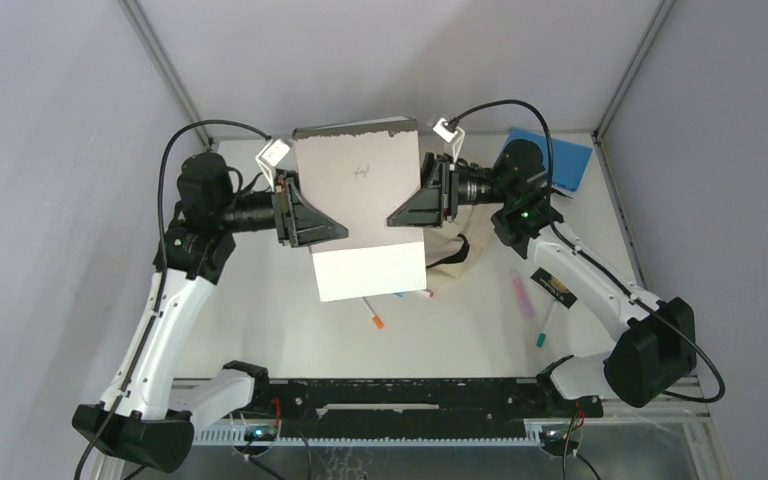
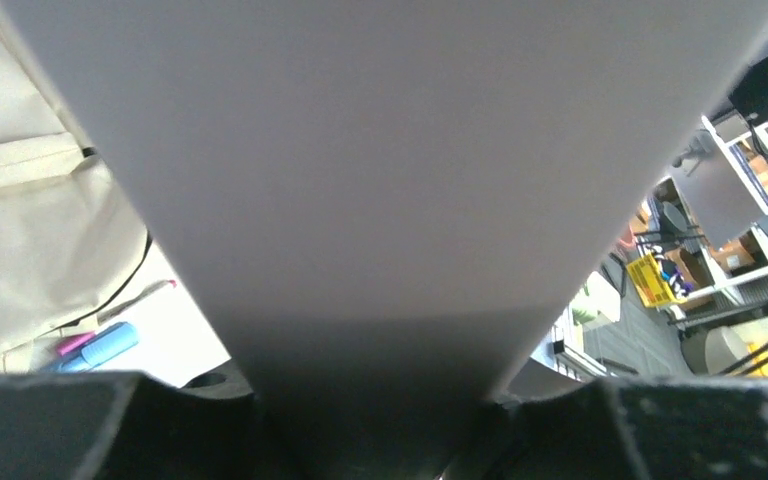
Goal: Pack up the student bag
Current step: Pick up the book from the center of the board.
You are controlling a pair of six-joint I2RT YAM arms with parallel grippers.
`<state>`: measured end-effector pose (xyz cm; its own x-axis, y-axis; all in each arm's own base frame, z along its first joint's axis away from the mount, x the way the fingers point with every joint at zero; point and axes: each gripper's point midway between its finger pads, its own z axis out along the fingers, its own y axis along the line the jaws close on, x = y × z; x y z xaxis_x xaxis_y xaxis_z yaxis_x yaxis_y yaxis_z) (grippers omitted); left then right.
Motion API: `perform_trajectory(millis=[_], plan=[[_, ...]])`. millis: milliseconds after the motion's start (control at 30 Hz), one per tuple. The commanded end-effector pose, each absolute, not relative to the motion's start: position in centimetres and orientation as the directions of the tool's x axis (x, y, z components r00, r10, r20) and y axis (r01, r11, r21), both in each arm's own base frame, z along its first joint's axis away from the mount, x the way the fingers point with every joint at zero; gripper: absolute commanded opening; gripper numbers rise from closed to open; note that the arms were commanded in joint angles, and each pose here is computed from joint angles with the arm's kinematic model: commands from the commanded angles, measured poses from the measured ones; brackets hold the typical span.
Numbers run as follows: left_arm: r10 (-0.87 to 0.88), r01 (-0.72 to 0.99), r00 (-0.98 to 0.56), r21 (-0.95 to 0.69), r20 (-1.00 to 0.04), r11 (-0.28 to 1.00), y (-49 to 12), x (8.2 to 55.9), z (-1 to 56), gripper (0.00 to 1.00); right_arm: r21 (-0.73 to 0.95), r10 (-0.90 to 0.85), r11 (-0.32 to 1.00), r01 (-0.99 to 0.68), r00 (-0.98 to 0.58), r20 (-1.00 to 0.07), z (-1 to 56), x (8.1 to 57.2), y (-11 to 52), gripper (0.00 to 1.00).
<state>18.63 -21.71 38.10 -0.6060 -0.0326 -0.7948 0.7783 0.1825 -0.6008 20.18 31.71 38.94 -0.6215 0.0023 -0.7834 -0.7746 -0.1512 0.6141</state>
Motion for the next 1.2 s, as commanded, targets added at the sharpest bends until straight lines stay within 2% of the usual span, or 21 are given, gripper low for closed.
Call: perform_trajectory(millis=[0, 67, 200, 267, 433, 600, 700, 800, 1000, 1167], plan=[[-0.063, 0.803, -0.561, -0.561, -0.825, 0.2, -21.5, 19.0, 39.0, 0.42, 0.638, 0.05, -0.17, -0.751, -0.653, -0.756, 40.7, 20.6, 32.0, 0.48], [-0.08, 0.797, -0.553, -0.555, -0.829, 0.24, -21.2, 19.6, 38.9, 0.67, 0.673, 0.071, -0.135, -0.727, -0.685, -0.725, 40.6, 21.5, 31.8, 0.39], [-0.118, 0.753, -0.516, -0.515, -0.848, 0.409, -19.6, 21.6, 38.6, 0.99, 0.801, 0.18, 0.016, -0.599, -0.786, -0.591, 39.4, 25.6, 30.3, 0.24], [-0.152, 0.714, -0.493, -0.498, -0.857, 0.493, -18.3, 22.7, 38.7, 1.0, 0.859, 0.255, 0.1, -0.502, -0.822, -0.51, 38.3, 27.8, 29.3, 0.22], [-0.243, 0.585, -0.408, -0.456, -0.88, 0.671, -15.1, 24.7, 39.0, 1.0, 0.936, 0.381, 0.217, -0.278, -0.858, -0.343, 35.5, 30.8, 27.8, 0.24], [-0.376, 0.403, -0.317, -0.482, -0.871, 0.778, -11.9, 25.6, 39.3, 1.0, 0.982, 0.533, 0.143, -0.125, -0.826, -0.183, 34.5, 33.1, 26.8, 0.24], [-0.501, 0.326, -0.345, -0.602, -0.794, 0.729, -11.7, 25.9, 38.3, 1.0, 0.994, 0.602, 0.09, -0.058, -0.792, -0.101, 33.9, 34.5, 26.6, 0.23], [-0.579, 0.288, -0.433, -0.715, -0.69, 0.637, -12.9, 25.6, 37.1, 1.0, 0.998, 0.612, 0.037, -0.055, -0.788, -0.066, 33.9, 35.3, 26.9, 0.25], [-0.688, 0.294, -0.562, -0.888, -0.46, 0.353, -15.7, 24.7, 35.8, 1.0, 0.988, 0.587, -0.044, -0.149, -0.804, -0.095, 34.8, 35.5, 28.2, 0.27], [-0.71, 0.304, -0.576, -0.912, -0.406, 0.275, -16.1, 25.2, 34.6, 1.0, 0.97, 0.549, -0.117, -0.211, -0.828, -0.114, 35.9, 34.7, 29.8, 0.28]])
